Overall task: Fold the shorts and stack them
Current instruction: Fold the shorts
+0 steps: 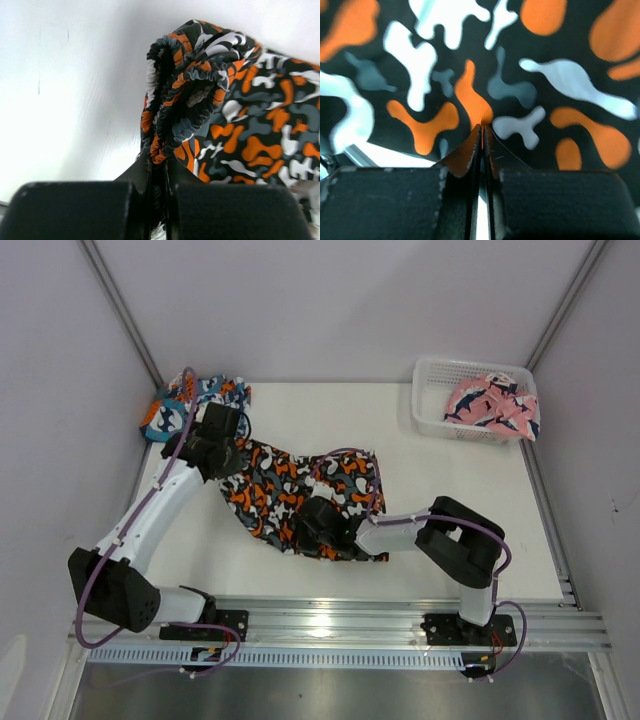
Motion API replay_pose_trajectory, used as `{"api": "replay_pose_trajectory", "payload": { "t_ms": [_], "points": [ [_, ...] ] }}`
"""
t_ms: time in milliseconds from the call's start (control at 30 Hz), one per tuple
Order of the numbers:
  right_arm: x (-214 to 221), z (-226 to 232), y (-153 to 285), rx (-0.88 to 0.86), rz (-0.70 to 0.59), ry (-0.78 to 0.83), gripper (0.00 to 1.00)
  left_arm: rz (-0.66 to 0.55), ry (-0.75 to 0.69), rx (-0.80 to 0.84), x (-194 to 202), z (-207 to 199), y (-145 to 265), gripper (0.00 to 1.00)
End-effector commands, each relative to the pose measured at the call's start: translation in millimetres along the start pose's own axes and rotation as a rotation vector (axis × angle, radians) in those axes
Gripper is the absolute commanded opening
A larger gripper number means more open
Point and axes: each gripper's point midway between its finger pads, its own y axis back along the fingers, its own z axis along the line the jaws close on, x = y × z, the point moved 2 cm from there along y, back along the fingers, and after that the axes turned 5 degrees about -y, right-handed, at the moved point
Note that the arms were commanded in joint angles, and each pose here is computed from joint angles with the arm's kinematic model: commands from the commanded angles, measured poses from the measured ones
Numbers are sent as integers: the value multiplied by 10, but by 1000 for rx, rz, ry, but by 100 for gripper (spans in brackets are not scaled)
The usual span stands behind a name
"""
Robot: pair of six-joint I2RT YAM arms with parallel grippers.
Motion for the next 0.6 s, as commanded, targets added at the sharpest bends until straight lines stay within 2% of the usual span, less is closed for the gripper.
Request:
{"api": "replay_pose_trajectory", "payload": {
  "t_ms": [0,167,300,433,567],
  "points": [
    [-105,210,32,-28,-8,45,6,-40,-45,-9,-287,32,227,0],
    [-89,279,9,-36,-3,44,5,-42,-87,-26,-410,9,226,0],
    [-348,300,236,-38,-56,46,5,-34,-117,-30,-389,3,158,0],
    [-614,141,548,-8,-102,35,6,-23,-129,-23,-386,-34,102,0],
    [-878,-227,887,57,-156,-9,7,-20,-139,-47,-406,-17,77,0]
  ]
}}
